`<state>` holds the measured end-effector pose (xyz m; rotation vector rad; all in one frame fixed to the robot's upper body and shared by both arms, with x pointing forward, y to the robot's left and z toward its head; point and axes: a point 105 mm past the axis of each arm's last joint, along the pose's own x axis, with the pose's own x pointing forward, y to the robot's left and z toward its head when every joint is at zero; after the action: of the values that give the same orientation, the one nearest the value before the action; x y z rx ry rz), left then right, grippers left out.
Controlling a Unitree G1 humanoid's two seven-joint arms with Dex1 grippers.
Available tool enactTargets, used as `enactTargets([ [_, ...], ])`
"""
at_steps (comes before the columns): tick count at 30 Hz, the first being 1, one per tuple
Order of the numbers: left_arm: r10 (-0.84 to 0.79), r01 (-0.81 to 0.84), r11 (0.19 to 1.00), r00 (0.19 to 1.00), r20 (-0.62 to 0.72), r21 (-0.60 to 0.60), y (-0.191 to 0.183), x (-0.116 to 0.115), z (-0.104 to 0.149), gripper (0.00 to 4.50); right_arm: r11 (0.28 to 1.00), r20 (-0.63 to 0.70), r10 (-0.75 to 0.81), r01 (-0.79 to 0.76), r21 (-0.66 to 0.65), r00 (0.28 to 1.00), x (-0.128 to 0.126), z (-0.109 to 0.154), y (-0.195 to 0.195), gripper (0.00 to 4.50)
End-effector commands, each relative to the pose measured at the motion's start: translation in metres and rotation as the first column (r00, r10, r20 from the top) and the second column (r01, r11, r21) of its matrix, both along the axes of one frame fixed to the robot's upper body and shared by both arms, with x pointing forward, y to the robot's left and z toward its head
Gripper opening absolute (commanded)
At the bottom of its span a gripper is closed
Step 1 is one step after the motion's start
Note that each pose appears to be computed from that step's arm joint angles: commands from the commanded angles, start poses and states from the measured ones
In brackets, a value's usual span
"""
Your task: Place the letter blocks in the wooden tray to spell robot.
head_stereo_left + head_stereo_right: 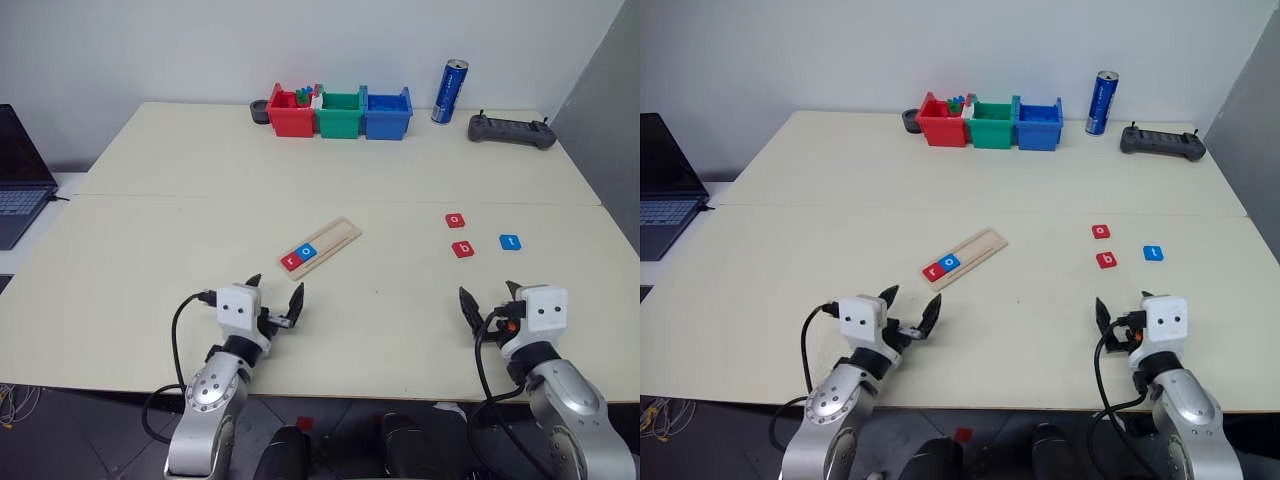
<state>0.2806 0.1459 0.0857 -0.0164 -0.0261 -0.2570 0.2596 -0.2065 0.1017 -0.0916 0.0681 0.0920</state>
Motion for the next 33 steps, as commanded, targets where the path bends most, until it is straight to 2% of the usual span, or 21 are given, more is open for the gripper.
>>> enactTargets([
  [1,0.005,-0.005,1.0,1.0,0.028,-0.003,0.001,0.001,0.006,4.5,1.0,0.048,-0.015,0.016,-0.006,0.999,0.0,0.009,-0.002,4.47],
  [27,-0.038,0.039,0.999,0.998,0.052,-0.036,-0.006,0.005,0.018,4.5,0.999,0.056,-0.03,0.031,-0.011,0.998,-0.001,0.012,-0.004,4.47],
  [33,-0.083,0.085,0.996,0.994,0.075,-0.033,-0.003,0.011,0.026,4.5,0.998,0.065,0.031,-0.028,-0.048,0.997,0.003,0.019,0.0,4.47],
])
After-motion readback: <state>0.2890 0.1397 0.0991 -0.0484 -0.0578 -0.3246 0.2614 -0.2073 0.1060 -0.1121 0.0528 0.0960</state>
